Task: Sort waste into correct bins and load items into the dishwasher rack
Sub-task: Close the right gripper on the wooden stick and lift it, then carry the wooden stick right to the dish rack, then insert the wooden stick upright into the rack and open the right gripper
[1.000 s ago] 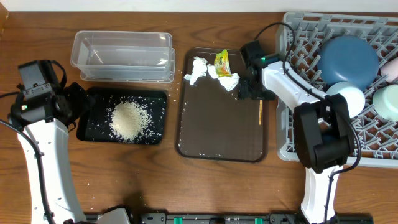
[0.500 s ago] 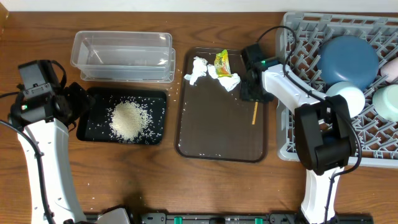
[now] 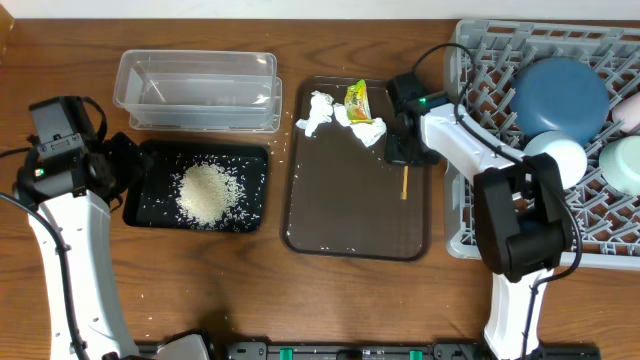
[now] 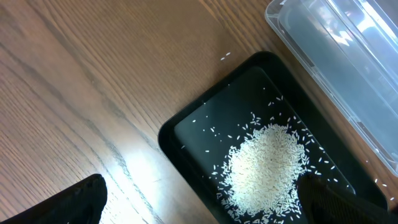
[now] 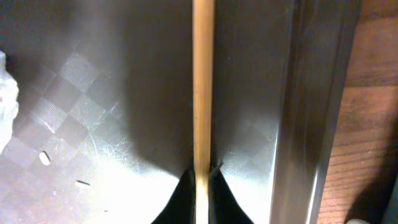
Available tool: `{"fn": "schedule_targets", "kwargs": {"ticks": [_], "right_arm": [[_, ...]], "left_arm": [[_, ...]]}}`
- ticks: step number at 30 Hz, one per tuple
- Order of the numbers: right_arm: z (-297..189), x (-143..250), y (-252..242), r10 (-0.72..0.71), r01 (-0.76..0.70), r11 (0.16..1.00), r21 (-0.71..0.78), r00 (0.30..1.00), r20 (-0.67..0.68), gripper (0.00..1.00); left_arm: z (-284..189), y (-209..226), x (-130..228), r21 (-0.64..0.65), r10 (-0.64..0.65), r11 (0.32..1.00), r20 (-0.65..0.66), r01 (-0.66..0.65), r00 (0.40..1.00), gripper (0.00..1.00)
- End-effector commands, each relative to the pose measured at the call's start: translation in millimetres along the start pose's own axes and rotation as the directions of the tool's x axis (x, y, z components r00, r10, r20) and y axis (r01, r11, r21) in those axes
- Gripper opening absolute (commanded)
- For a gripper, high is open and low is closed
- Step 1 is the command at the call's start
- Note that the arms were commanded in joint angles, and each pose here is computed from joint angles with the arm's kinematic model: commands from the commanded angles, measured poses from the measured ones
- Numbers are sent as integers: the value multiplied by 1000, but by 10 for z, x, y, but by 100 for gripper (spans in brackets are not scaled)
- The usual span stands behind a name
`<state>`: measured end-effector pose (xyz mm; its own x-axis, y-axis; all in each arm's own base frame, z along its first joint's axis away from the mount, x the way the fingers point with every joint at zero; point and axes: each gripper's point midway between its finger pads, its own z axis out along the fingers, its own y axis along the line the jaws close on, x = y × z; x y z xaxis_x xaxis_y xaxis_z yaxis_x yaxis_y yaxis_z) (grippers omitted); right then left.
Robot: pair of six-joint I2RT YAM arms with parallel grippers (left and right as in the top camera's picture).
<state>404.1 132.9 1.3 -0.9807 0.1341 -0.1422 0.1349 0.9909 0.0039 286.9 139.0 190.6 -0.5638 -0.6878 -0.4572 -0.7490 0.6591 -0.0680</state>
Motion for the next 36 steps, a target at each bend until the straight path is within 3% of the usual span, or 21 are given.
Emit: {"fn": "schedule_targets", "kwargs": {"ticks": [1, 10, 15, 22, 25, 30, 36], "right_arm": [[23, 138, 59, 28, -35, 995, -95, 996, -81, 1], [-602, -122, 11, 24, -18, 966, -259, 1000, 20, 1], [-1312, -388, -173, 19, 52, 950, -308, 975, 221, 1], [-2133, -650, -553, -26, 180, 946, -268, 871, 491, 1], [-2181, -716, -673, -94, 236, 950, -203, 839, 535, 1], [-1988, -811, -1007, -84, 145, 986, -79, 855, 511, 1], [-1631, -886, -1140, -88, 119, 992, -41, 887, 453, 2]], "left_arm": [[-63, 14, -69, -3, -9, 1000, 24, 9, 1000, 100], [-63, 14, -68, -3, -9, 1000, 24, 9, 1000, 100], [-63, 14, -69, -3, -9, 1000, 24, 9, 1000, 100], [-63, 15, -69, -3, -9, 1000, 24, 9, 1000, 100], [-63, 14, -68, -3, -9, 1000, 24, 9, 1000, 100], [-63, 14, -69, -3, -9, 1000, 24, 9, 1000, 100], [-63, 14, -68, -3, -9, 1000, 24, 9, 1000, 100]]}}
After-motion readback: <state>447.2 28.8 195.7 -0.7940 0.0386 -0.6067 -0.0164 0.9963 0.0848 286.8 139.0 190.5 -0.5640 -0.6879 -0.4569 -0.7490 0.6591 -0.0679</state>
